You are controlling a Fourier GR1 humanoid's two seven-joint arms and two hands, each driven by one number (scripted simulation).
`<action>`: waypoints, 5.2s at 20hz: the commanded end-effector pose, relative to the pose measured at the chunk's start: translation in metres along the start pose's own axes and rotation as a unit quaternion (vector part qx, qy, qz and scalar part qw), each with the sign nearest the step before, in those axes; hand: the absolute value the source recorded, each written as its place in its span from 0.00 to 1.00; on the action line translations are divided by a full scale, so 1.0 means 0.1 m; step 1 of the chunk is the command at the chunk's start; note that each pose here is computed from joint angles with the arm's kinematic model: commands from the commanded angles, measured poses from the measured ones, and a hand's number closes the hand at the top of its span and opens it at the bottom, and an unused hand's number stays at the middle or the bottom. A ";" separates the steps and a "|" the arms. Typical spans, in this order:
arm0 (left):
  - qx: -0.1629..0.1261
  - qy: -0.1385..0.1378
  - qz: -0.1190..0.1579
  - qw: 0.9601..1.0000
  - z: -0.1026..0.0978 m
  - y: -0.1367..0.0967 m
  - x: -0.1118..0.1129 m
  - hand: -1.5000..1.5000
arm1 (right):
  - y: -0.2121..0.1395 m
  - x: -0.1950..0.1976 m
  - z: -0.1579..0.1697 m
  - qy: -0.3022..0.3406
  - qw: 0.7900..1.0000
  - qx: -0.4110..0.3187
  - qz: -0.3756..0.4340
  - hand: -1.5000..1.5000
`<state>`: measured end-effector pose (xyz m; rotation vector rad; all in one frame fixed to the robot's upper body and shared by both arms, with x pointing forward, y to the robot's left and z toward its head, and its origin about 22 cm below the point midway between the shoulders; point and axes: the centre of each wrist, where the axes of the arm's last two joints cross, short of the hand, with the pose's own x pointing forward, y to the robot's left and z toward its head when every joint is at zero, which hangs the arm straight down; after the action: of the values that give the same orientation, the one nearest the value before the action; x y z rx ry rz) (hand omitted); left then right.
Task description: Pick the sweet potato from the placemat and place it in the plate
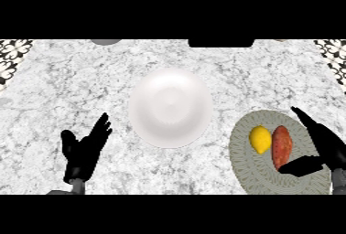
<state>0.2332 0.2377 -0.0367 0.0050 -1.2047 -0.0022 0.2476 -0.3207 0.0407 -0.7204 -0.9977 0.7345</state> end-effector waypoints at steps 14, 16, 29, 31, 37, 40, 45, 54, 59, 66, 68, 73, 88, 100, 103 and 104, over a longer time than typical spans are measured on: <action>-0.001 0.001 -0.010 1.000 0.01 -0.04 -0.05 0.50 | 0.35 -0.17 -0.25 -0.029 0.996 0.032 0.083 1.00; -0.003 0.010 0.001 1.000 -0.05 0.01 -0.02 0.50 | 0.26 -0.20 -0.21 -0.023 0.995 0.028 0.092 1.00; -0.030 0.004 -0.015 0.999 -0.03 -0.06 0.11 0.50 | 1.00 1.54 0.00 -0.123 0.982 -0.143 -0.030 1.00; -0.039 -0.001 -0.023 0.999 -0.05 -0.09 0.15 0.50 | 1.00 1.74 0.02 -0.126 0.976 -0.171 -0.039 1.00; -0.053 0.006 -0.025 0.998 -0.07 -0.19 0.13 0.50 | 0.87 2.21 0.09 -0.114 0.949 -0.288 -0.065 1.00; -0.063 0.007 -0.031 0.998 -0.08 -0.22 0.14 0.50 | 0.84 2.36 0.10 -0.087 0.934 -0.335 -0.086 1.00; -0.063 0.006 -0.028 0.998 -0.10 -0.23 0.16 0.50 | 0.79 2.58 0.11 -0.047 0.908 -0.392 -0.142 1.00; -0.059 0.004 -0.021 0.998 -0.12 -0.23 0.13 0.50 | 0.83 2.65 0.00 -0.010 0.868 -0.475 -0.147 1.00; -0.053 0.005 -0.013 0.999 -0.16 -0.18 0.19 0.50 | 0.83 2.59 -0.12 0.017 0.840 -0.527 -0.130 1.00; -0.039 -0.002 -0.009 0.999 -0.11 -0.24 0.15 0.50 | 0.90 2.38 -0.28 0.045 0.823 -0.551 -0.132 1.00; -0.038 0.005 -0.013 0.999 -0.15 -0.16 0.13 0.50 | 0.85 2.41 -0.31 0.046 0.820 -0.554 -0.138 1.00; -0.032 0.003 -0.012 0.999 -0.14 -0.12 0.12 0.50 | 0.92 2.27 -0.40 0.055 0.818 -0.556 -0.141 1.00; -0.040 -0.004 -0.013 0.999 -0.13 -0.18 0.25 0.50 | 1.34 1.92 -0.76 0.067 0.856 -0.453 -0.240 0.00; -0.001 0.015 -0.007 1.000 0.01 0.11 0.00 0.50 | 1.66 1.79 -0.29 0.013 0.813 -0.442 -0.379 0.00; -0.011 0.011 0.002 1.000 -0.05 0.00 0.03 0.50 | 1.72 1.88 -0.04 -0.016 0.816 -0.413 -0.405 0.00; -0.012 0.015 0.002 1.000 -0.07 -0.09 -0.01 0.50 | 1.80 1.86 0.10 -0.028 0.820 -0.400 -0.409 0.00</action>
<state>0.2419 0.2365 -0.0351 -0.0138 -1.1890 -0.0247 0.3016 -0.0839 -0.0137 -1.0257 -1.4809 -0.3915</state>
